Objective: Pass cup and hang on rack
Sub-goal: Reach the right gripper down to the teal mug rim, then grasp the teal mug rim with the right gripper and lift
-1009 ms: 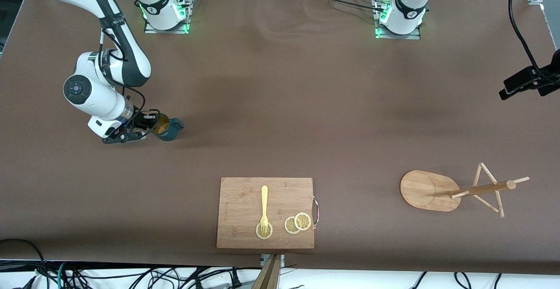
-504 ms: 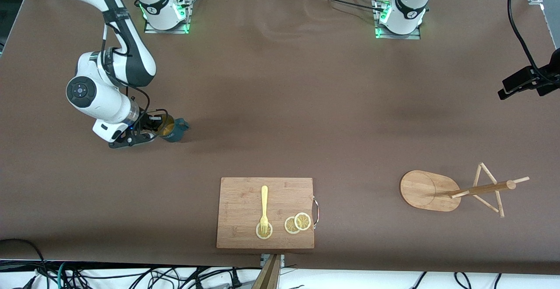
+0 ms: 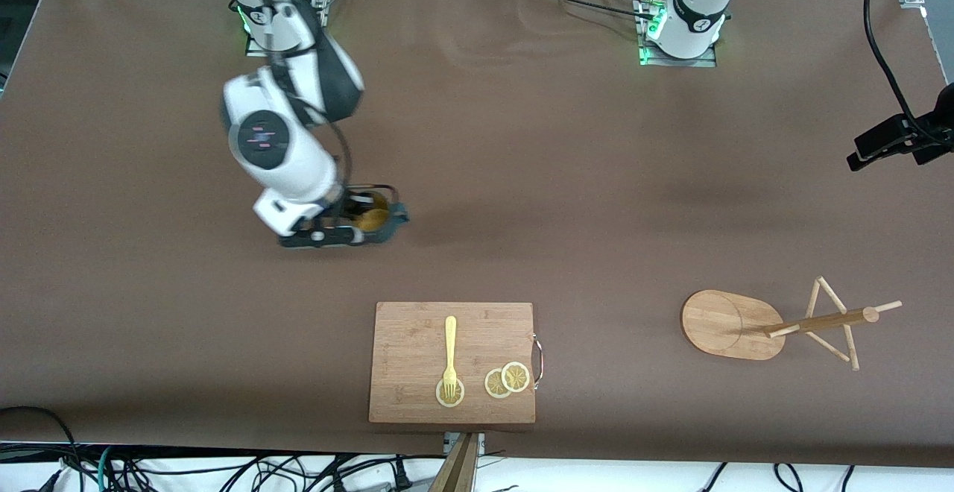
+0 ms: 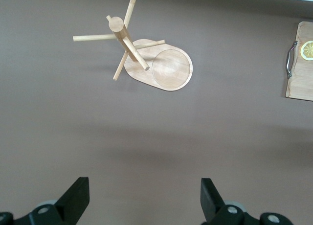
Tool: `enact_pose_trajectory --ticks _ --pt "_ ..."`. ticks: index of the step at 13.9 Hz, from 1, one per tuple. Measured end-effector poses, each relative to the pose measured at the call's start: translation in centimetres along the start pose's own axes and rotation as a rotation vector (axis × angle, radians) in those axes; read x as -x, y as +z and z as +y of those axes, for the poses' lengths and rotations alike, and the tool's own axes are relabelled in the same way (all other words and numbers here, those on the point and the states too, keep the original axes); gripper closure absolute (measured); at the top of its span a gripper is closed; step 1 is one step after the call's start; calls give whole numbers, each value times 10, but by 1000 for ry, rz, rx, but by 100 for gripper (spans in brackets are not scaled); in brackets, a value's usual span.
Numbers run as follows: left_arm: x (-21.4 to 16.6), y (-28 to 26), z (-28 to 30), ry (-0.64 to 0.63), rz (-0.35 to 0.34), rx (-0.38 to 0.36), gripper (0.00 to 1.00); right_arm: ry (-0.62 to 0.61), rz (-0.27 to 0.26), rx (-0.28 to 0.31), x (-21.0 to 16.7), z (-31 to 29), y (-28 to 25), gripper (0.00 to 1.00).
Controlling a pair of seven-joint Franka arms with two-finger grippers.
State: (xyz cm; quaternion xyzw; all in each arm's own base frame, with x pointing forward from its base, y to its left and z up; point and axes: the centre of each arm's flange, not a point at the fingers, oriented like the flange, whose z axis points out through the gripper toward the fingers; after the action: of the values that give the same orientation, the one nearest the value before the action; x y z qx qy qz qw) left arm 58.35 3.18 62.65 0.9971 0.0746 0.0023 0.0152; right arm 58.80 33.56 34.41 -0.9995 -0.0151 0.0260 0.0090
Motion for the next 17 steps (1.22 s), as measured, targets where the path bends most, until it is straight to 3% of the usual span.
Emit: enact_pose_trajectory --ticks 7,15,17 --pt "-2 3 -9 -15 -5 0 0 123 51 -80 27 -177 67 96" --pt "2 6 -36 -62 -15 -3 0 71 29 -62 64 -218 96 96" --pt "2 6 -37 -63 -16 -3 0 68 25 -58 66 -220 100 81"
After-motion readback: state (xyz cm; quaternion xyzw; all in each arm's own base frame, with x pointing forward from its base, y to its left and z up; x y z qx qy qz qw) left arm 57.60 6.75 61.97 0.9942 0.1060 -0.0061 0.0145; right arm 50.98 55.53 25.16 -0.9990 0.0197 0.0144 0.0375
